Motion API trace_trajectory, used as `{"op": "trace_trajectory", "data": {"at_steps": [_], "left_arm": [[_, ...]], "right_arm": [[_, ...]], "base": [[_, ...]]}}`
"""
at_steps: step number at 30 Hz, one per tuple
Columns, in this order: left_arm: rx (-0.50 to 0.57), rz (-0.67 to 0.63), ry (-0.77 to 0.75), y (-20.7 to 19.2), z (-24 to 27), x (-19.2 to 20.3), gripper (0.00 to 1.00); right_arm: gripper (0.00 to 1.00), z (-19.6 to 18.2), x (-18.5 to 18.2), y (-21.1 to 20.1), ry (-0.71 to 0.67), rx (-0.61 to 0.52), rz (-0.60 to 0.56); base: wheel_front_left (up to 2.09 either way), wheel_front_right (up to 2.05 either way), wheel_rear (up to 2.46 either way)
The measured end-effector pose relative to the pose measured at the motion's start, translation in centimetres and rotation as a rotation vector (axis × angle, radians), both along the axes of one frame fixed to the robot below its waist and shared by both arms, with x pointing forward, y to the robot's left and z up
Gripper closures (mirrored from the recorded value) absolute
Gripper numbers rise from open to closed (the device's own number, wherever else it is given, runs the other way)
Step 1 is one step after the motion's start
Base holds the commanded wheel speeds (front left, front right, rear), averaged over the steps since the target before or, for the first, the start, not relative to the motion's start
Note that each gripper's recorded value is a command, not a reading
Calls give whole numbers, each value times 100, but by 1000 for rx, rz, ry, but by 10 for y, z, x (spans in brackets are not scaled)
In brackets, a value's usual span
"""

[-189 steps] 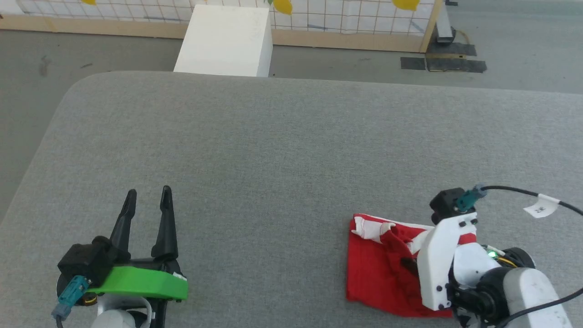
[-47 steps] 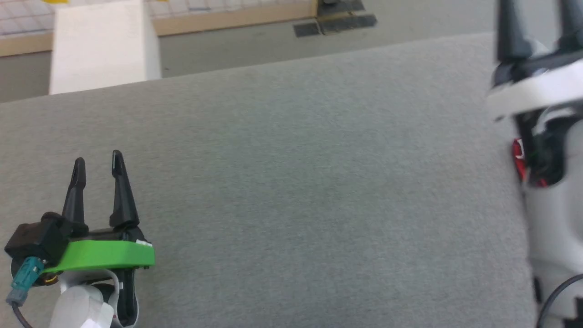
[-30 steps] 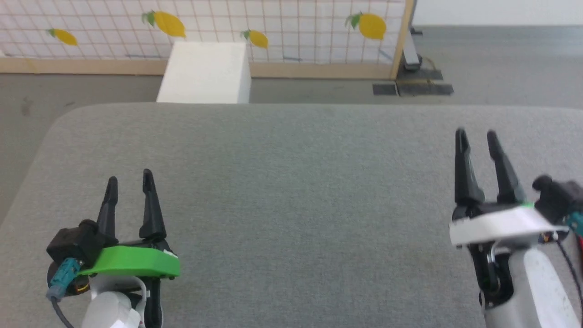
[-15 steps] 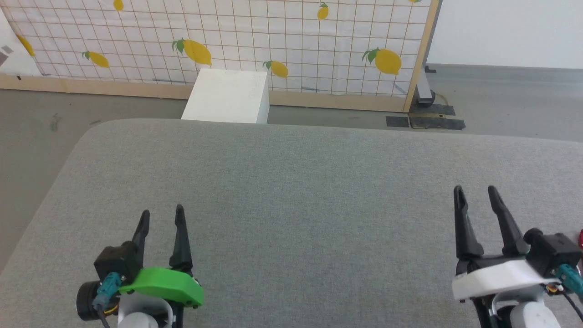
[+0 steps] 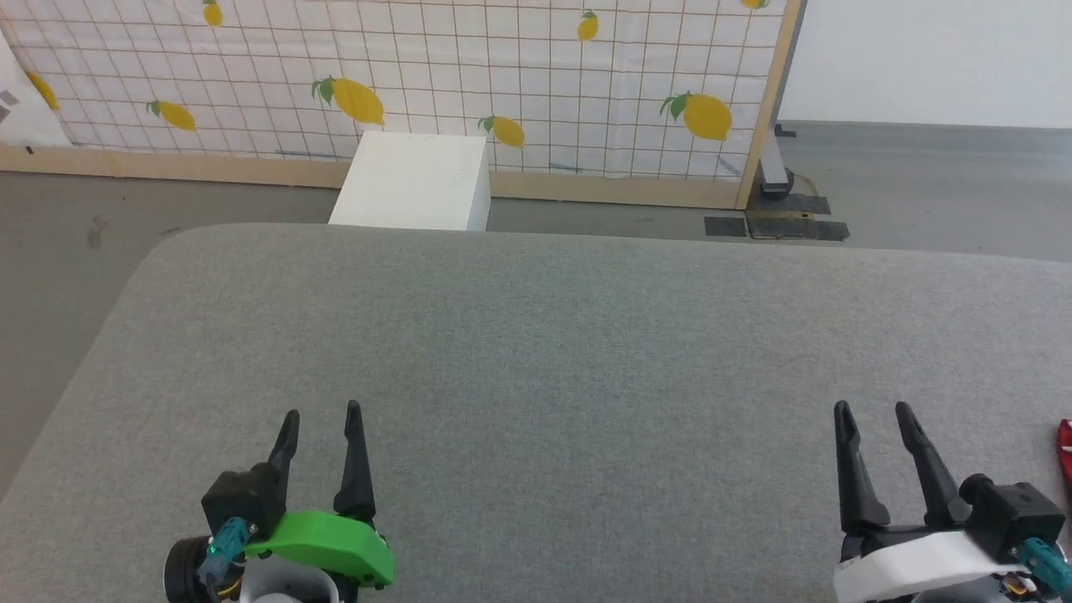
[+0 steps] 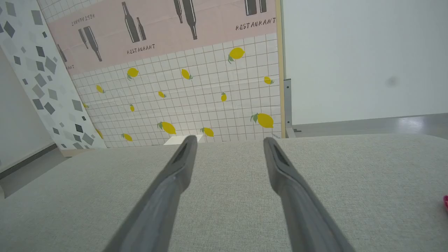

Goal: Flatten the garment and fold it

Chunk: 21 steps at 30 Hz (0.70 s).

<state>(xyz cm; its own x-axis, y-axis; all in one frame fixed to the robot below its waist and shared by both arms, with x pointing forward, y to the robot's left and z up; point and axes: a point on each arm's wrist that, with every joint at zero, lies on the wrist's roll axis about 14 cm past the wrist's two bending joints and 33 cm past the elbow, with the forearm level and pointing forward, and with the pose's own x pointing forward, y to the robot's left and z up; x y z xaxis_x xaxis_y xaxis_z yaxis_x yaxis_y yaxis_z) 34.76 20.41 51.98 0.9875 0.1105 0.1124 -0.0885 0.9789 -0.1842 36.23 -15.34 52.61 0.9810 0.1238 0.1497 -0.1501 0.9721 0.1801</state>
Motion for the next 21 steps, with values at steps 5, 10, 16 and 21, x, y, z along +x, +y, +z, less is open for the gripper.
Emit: {"op": "trace_trajectory", "data": {"at_steps": [5, 10, 16, 21], "left_arm": [[-3, -13, 12, -4, -4, 0, 0], [-3, -25, 16, -7, -6, 1, 0], [-6, -32, 17, -9, -6, 1, 100], [-6, -34, 21, -9, -6, 2, 100]], "right_arm": [[0, -4, -3, 1, 11, 7, 4], [0, -4, -3, 1, 11, 11, 2], [100, -4, -4, 0, 15, 16, 0], [100, -5, -4, -1, 19, 15, -2]], "base": [[0, 0, 0], [0, 0, 0], [0, 0, 0], [0, 0, 0]]}}
